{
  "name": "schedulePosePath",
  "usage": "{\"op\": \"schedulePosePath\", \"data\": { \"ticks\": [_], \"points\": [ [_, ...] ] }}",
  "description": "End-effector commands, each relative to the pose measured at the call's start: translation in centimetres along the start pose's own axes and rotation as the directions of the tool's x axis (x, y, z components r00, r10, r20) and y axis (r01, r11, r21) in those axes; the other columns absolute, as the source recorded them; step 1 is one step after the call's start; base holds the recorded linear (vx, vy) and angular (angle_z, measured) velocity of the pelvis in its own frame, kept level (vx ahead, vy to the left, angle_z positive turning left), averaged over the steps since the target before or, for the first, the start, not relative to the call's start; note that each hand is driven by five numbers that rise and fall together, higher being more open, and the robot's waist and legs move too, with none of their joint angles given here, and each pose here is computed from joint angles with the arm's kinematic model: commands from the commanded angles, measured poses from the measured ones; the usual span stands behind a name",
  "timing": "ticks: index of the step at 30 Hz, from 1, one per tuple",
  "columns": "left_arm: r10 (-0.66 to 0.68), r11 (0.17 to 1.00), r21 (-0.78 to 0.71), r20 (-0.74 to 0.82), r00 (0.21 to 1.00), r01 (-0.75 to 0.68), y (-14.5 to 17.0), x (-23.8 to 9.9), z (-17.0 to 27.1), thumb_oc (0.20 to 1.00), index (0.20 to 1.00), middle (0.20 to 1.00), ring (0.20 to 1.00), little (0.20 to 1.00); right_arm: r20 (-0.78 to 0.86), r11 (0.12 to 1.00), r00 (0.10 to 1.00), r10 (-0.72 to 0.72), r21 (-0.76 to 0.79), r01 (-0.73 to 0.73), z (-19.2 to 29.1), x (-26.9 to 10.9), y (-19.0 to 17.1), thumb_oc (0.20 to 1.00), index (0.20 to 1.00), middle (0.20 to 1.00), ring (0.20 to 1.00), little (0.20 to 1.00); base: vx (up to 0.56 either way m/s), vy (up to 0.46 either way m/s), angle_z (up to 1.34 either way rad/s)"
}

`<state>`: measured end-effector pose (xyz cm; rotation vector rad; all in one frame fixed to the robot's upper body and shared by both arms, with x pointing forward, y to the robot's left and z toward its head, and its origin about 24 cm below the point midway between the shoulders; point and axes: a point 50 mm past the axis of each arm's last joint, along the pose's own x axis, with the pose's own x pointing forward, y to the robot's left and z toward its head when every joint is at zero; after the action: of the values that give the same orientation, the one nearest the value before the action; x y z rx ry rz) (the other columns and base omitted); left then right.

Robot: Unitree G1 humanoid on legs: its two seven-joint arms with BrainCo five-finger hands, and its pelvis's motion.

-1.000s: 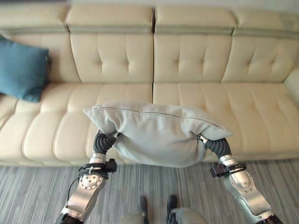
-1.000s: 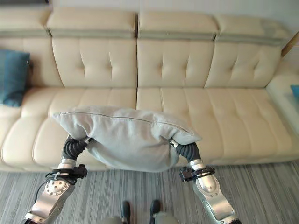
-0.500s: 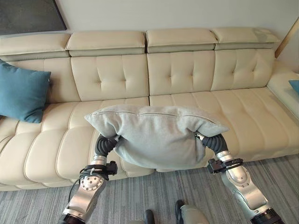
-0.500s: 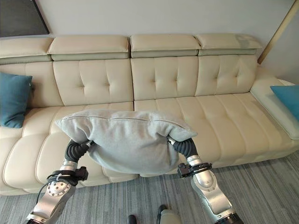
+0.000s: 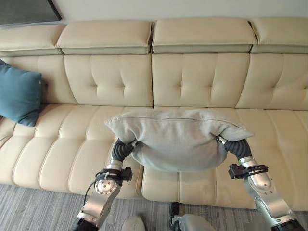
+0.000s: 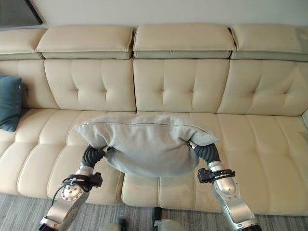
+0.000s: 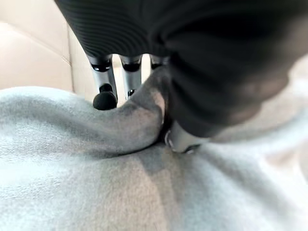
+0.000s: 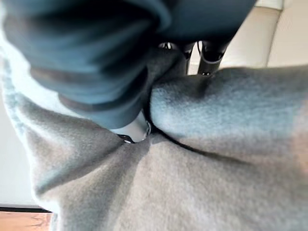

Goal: Pick up all the scattered cushions and arrange them neatly on the sofa.

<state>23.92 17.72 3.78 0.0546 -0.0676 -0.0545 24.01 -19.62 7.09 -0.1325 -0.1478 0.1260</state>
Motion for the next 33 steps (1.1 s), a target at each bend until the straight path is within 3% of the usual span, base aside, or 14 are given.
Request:
{"op": "schedulePosePath", "data": {
  "ticks": [1,7,18,23,26,33],
  "points": [
    [-0.185,0.981,-0.01,0.253,0.95,0.193,-3.1,0.6,4.5,0.2,0.2,0.2,0.2,0.2,0.296,0.988,0.947,0.128,0.047,-0.148,4.9,1.1,3.5,0.2,0.2,0.2,0.2,0.2,0.16,0.183,-0.19],
    [-0.14,0.99,0.021,0.251,0.958,0.139,-1.9,0.7,4.6,0.2,0.2,0.2,0.2,0.2,0.314,0.983,0.939,0.139,0.068,-0.168,5.3,2.3,4.7,0.2,0.2,0.2,0.2,0.2,0.11,0.204,-0.26],
    [-0.057,0.995,0.094,0.39,0.919,0.022,-1.7,5.0,7.8,0.2,0.2,0.2,0.2,0.2,0.412,0.976,0.895,0.171,0.051,-0.21,8.3,7.2,7.8,0.2,0.2,0.2,0.2,0.2,-0.02,0.042,-0.01],
    [-0.02,0.992,0.12,0.46,0.888,-0.04,-2.3,9.0,10.6,0.2,0.2,0.2,0.2,0.2,0.438,0.978,0.881,0.179,0.014,-0.206,10.8,11.1,9.6,0.2,0.2,0.2,0.2,0.2,-0.16,0.013,0.03],
    [0.006,0.986,0.14,0.511,0.86,-0.09,-3.0,12.7,14.1,0.2,0.2,0.2,0.2,0.2,0.451,0.99,0.881,0.143,-0.048,-0.136,13.5,14.6,9.4,0.2,0.2,0.2,0.2,0.2,-0.19,-0.004,0.06],
    [0.027,0.956,0.24,0.504,0.863,-0.17,-3.0,17.1,18.2,0.2,0.2,0.2,0.2,0.2,0.412,0.99,0.909,0.068,-0.138,-0.012,16.6,18.8,7.7,0.2,0.2,0.2,0.2,0.2,-0.07,-0.006,0.06]
  ]
}}
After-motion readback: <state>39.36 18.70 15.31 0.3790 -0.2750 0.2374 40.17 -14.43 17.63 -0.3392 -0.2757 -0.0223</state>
